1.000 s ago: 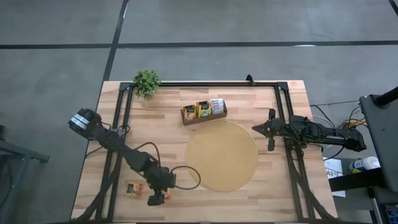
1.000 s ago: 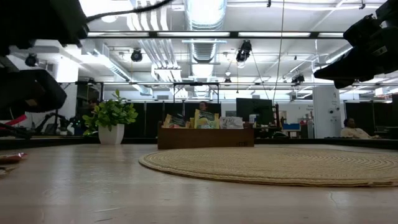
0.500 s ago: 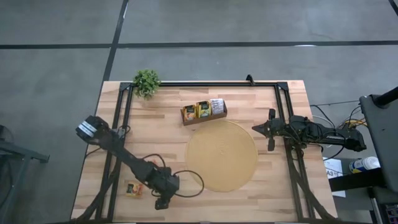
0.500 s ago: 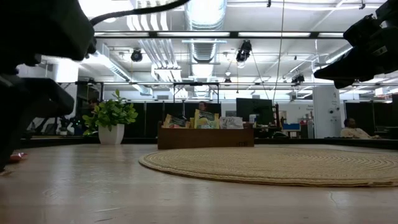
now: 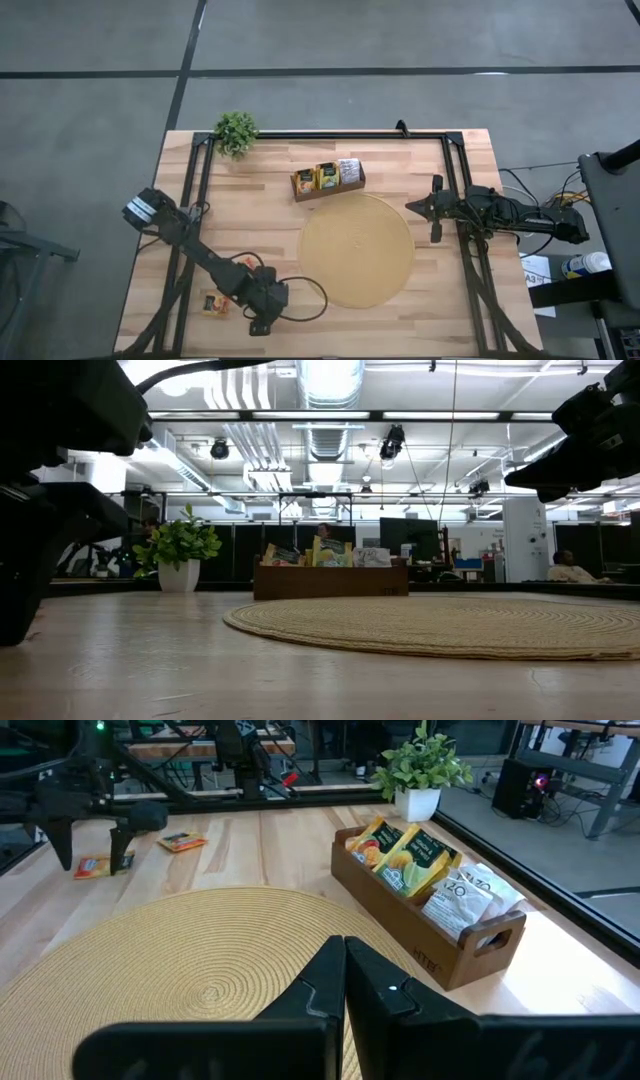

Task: Pick & Place Tea
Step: Put the orange tea bag into the left section of the wooden organizer

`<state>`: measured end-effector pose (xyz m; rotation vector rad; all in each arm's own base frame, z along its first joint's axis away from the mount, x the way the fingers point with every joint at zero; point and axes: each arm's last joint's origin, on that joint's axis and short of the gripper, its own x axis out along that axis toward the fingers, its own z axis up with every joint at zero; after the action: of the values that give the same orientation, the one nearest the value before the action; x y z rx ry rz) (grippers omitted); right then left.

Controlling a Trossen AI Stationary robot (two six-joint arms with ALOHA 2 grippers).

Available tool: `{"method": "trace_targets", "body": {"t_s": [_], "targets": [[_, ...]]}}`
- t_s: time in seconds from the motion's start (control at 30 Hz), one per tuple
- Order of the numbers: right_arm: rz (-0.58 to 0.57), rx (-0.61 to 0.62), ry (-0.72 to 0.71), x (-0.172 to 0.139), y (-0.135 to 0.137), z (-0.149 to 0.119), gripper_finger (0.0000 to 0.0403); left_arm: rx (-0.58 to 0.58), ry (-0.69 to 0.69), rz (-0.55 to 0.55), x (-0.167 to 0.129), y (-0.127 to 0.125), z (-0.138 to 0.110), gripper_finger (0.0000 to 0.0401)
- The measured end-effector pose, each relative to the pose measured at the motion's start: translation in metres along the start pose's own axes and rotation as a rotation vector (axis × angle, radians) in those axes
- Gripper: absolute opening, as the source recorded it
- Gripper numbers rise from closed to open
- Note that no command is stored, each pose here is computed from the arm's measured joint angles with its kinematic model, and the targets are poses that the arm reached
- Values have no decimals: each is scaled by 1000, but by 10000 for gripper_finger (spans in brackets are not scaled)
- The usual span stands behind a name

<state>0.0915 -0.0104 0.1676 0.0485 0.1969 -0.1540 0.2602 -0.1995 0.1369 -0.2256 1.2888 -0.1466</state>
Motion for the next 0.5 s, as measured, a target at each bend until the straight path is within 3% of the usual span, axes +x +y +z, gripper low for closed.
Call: {"method": "trace_targets", "body": {"t_s": [0.17, 0.33, 0.5], "targets": [[-1, 0, 0, 0, 0, 0, 9, 36, 62, 55, 20, 5, -6, 274], [0, 0, 0, 0, 0, 0, 9, 91, 29, 128, 26, 7, -7, 262], [0, 0, 0, 0, 0, 0, 9, 127, -20, 218, 26, 12, -6, 206]]}}
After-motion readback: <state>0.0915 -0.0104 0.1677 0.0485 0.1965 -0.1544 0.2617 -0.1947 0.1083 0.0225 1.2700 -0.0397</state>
